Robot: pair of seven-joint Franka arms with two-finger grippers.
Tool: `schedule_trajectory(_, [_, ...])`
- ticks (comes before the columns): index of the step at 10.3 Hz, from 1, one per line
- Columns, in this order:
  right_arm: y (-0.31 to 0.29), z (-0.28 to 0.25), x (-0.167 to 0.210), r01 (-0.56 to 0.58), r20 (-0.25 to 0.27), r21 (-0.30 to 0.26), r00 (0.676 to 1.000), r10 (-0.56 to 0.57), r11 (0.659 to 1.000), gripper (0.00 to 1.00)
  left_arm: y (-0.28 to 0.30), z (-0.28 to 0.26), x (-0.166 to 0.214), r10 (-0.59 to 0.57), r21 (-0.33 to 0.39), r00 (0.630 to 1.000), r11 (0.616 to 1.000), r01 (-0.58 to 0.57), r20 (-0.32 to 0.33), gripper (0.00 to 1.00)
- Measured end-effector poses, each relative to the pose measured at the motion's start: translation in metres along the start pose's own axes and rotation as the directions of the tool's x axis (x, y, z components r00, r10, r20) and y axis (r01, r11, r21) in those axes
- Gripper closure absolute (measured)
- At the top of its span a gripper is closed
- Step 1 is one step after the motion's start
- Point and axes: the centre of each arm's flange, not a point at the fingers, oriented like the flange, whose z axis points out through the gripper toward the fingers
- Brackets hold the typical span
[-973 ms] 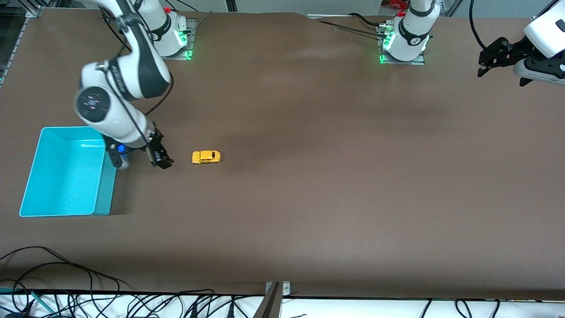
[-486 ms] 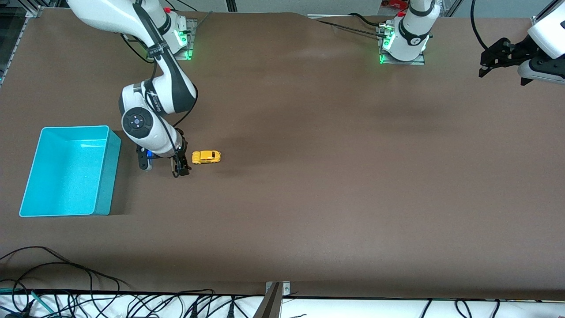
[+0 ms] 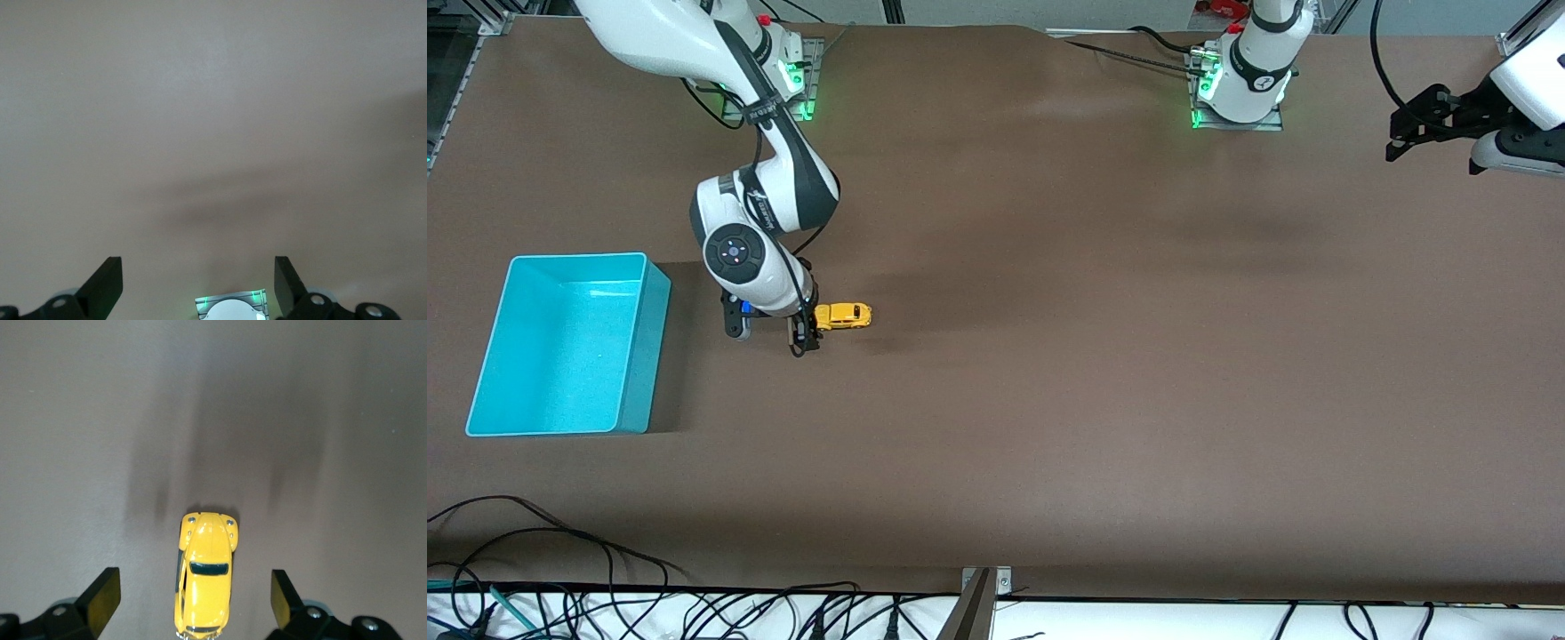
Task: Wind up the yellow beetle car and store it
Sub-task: 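Lower the right gripper and grasp the yellow car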
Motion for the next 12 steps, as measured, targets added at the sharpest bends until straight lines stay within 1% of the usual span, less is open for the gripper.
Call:
schedule_trajectory(3, [0.0,0.02,-0.011,-0.033,-0.004,-0.006,0.999,0.033,0.999,0.0,0.004,0.001,0.001,0.005,0.001,1.0,1.0,-0.005,0.004,0.0])
schedule_trajectory(7, [0.002,0.038,-0.028,-0.021,-0.007,-0.005,1.0,0.021,1.0,0.0,0.005,0.0,0.001,0.007,0.002,1.0,1.0,-0.007,0.004,0.0])
schedule_trajectory(9, [0.003,0.047,-0.029,-0.019,-0.009,-0.012,1.0,0.019,1.0,0.08,0.005,0.0,0.001,0.006,0.001,1.0,1.0,-0.006,0.004,0.0])
schedule_trajectory(10, [0.002,0.048,-0.029,-0.02,-0.009,-0.011,1.0,0.02,1.0,0.2,0.005,0.0,0.001,0.006,0.001,1.0,1.0,-0.006,0.004,0.0])
schedule_trajectory(11, [0.002,0.048,-0.029,-0.021,-0.009,-0.01,1.0,0.021,1.0,0.42,0.005,0.0,0.001,0.006,0.001,1.0,1.0,-0.006,0.004,0.0])
schedule_trajectory(12, [0.002,0.047,-0.029,-0.023,-0.009,-0.008,1.0,0.023,1.0,0.55,0.005,0.0,0.001,0.006,0.001,1.0,1.0,-0.006,0.004,0.0])
